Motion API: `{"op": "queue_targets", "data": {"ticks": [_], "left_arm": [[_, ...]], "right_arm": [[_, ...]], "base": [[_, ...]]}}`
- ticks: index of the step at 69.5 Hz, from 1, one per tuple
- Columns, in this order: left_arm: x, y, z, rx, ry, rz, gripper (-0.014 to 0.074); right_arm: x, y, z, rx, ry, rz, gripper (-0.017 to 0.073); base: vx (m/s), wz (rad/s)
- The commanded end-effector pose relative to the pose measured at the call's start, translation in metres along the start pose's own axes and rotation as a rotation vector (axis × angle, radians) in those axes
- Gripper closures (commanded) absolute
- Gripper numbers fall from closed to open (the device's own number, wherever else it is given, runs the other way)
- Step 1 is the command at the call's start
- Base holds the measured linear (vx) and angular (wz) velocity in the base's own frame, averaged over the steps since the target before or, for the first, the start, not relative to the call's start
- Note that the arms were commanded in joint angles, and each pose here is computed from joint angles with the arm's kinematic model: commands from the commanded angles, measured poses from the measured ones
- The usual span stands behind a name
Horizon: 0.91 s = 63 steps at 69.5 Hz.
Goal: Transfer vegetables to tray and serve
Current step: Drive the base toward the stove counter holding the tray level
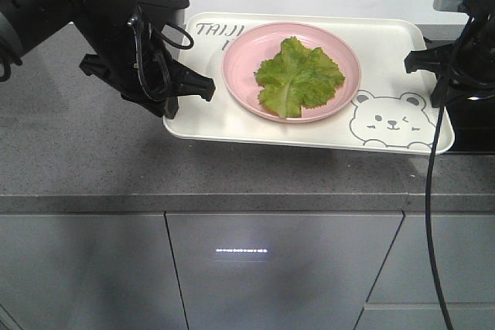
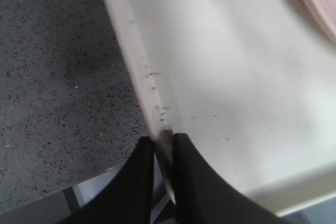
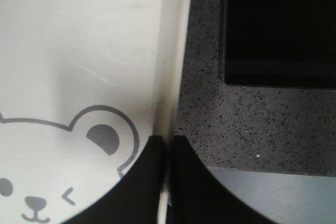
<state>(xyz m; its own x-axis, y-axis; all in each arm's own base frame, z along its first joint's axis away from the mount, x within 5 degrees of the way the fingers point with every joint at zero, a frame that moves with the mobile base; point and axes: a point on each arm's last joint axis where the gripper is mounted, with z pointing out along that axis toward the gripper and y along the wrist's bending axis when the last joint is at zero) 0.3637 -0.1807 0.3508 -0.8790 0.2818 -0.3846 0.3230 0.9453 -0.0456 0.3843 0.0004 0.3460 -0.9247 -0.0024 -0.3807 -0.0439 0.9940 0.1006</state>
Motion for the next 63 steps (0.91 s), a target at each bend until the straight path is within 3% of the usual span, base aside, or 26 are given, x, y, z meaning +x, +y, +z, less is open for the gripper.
{"op": "queue_targets", "data": {"ticks": [1,63], "left_arm": [[-0.0032,-0.0156,-0.0406,0.107,-0.149,0.024,0.0599],[-0.0032,-0.0156,-0.0406,0.107,-0.149,0.024,0.0599]], "right_arm": [[0.0021,0.0178,-0.0322,-0.095,-0.068,-0.025,0.0565],[0.0021,0.0178,-0.0322,-0.095,-0.068,-0.025,0.0565]], "base": [[0.05,0.04],[0.06,0.00]]}}
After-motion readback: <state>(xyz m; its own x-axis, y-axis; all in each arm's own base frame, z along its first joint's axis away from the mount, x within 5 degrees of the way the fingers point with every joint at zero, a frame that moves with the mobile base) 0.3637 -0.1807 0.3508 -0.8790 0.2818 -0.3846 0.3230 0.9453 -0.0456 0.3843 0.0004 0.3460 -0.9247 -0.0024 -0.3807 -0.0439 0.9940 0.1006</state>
